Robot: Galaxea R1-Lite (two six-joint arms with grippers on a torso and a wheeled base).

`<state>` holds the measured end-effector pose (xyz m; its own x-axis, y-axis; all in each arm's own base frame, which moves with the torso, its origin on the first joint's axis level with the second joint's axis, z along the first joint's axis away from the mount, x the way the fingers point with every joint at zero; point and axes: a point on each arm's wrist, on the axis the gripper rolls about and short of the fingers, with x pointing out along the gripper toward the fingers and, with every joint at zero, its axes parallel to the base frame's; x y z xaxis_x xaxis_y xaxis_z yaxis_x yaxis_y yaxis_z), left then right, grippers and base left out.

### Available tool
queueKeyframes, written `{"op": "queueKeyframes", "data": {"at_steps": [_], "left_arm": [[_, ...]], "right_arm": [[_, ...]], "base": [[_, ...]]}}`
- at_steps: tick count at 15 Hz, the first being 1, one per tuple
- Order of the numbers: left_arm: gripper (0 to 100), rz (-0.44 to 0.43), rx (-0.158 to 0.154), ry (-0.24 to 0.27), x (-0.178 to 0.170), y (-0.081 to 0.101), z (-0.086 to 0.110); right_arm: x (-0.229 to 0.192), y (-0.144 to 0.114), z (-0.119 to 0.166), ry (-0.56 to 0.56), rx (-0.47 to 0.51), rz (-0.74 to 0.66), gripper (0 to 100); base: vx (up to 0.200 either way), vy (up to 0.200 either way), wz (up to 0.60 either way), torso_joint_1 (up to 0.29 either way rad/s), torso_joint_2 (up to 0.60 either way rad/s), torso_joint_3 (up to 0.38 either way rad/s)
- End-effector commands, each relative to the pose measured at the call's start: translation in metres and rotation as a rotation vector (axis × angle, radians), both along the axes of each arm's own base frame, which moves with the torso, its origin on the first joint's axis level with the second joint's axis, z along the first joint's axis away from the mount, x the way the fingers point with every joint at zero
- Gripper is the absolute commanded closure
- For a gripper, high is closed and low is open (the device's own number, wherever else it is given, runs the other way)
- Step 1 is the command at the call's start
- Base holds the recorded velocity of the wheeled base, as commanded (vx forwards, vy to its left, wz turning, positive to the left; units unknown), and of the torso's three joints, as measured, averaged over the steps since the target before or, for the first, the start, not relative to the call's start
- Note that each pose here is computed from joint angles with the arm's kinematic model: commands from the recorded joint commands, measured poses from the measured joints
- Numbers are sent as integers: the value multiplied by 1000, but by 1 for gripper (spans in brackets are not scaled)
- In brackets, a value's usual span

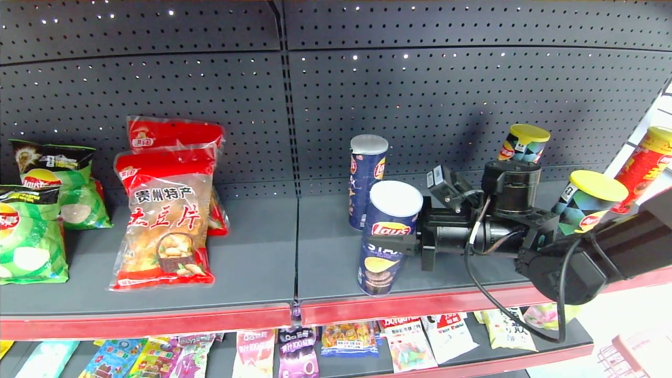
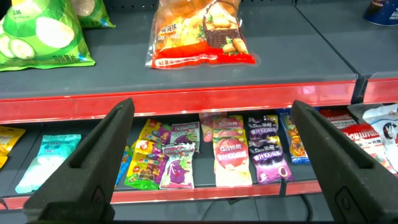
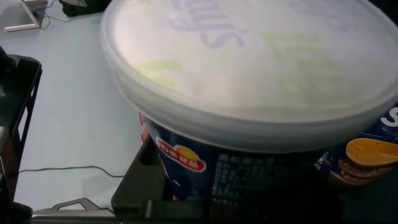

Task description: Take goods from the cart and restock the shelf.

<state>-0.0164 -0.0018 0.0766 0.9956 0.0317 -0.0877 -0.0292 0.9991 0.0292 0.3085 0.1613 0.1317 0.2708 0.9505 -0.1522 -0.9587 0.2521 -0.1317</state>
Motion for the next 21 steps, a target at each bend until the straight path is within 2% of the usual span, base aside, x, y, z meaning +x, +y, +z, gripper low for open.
{"op": "queueKeyframes", "data": {"at_steps": [1, 2, 10, 14, 21], "left_arm": [[0, 0, 0, 1, 0, 0, 0], [0, 0, 0, 1, 0, 0, 0], [0, 0, 0, 1, 0, 0, 0], [0, 0, 0, 1, 0, 0, 0], [0, 0, 0, 1, 0, 0, 0]], "right_arm": [[0, 1, -1, 1, -3, 2, 100], [0, 2, -1, -1, -4, -3, 0], [-9, -4, 2, -3, -12, -28, 0], [-28, -15, 0, 15, -45, -114, 0], [-46, -31, -4, 39, -74, -175, 0]], "base": [[0, 0, 0, 0, 0, 0], [0, 0, 0, 0, 0, 0], [0, 0, 0, 0, 0, 0], [0, 0, 0, 0, 0, 0], [0, 0, 0, 0, 0, 0]]}}
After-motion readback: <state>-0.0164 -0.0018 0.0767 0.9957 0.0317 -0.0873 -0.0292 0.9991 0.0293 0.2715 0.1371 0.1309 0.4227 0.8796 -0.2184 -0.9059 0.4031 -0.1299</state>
